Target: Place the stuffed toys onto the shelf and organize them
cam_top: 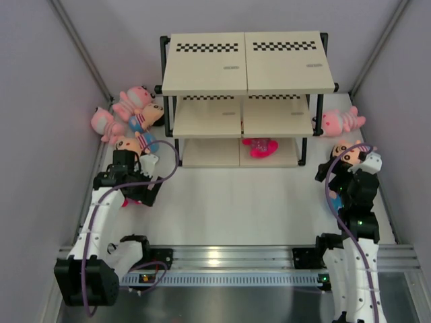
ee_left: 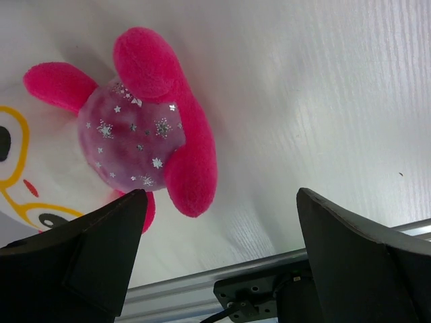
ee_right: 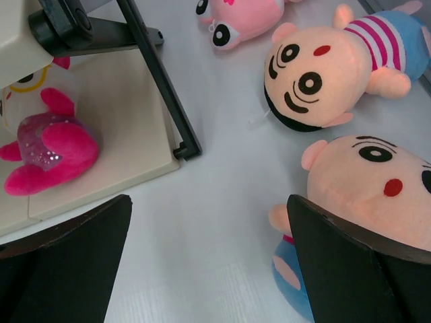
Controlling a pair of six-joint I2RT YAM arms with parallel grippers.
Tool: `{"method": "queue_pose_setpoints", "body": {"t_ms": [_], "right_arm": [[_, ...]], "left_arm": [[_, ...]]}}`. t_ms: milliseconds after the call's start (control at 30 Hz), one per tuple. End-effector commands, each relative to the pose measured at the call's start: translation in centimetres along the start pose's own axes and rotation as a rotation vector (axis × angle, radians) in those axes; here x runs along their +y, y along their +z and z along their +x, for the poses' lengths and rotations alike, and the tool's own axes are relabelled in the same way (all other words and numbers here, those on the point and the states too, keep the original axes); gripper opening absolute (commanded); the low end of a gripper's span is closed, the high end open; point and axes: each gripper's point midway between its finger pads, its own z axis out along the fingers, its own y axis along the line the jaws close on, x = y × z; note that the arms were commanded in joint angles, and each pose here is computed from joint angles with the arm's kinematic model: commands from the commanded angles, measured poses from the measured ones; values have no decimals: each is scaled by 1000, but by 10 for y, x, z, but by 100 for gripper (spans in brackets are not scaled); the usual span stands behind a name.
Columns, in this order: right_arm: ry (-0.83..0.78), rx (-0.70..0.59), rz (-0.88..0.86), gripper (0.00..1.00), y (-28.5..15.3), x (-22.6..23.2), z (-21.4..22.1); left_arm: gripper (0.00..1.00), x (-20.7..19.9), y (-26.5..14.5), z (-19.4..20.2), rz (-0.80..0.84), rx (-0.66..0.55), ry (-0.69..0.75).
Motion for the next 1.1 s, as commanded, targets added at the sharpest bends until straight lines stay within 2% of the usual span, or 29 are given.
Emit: {"method": "queue_pose_setpoints", "body": {"t_ms": [0,133,167,267,300,500,567,700,833,867,933,1000,1033,1067], "right_arm": [[-7,-39,-33,99,0,8,-11],[-6,-41,-33,99,0,9,-13],[-5,-42,-34,99,-1,9,-13],[-6,-42,-35,99,0,9,-13],[-6,-42,-33,99,0,9,-13],[-8,-41,-29,99,1,8,-11],[-9,-41,-33,99,2,8,-11],[-12,-33,-33,99,2,9,-10],[-14,-29,-35,99,3,9,-9],[-13,-31,-33,99,3,8,-9],[-14,-29,-32,99,3,8,-8],[-15,-29,-37,99,3,9,-9],[-17,-33,-43,100,2,10,-11],[-20,-36,-44,99,3,11,-12]], "left_arm": [[99,9,-8,-13,-57,-51,-33],[99,43,-27,-15,-255,-36,-108],[99,66,-36,-5,-402,18,-127],[98,90,-51,7,-543,110,-114],[99,98,-54,18,-558,176,-102],[96,119,-44,60,-404,313,-206],[96,119,-34,58,-340,298,-248],[98,135,-21,58,-330,291,-295],[96,143,-2,34,-226,207,-345],[92,141,5,33,-197,211,-356],[69,132,15,27,-122,183,-357],[51,121,25,21,-36,151,-345],[21,115,28,22,-9,148,-340],[0,111,31,19,21,131,-336]]}}
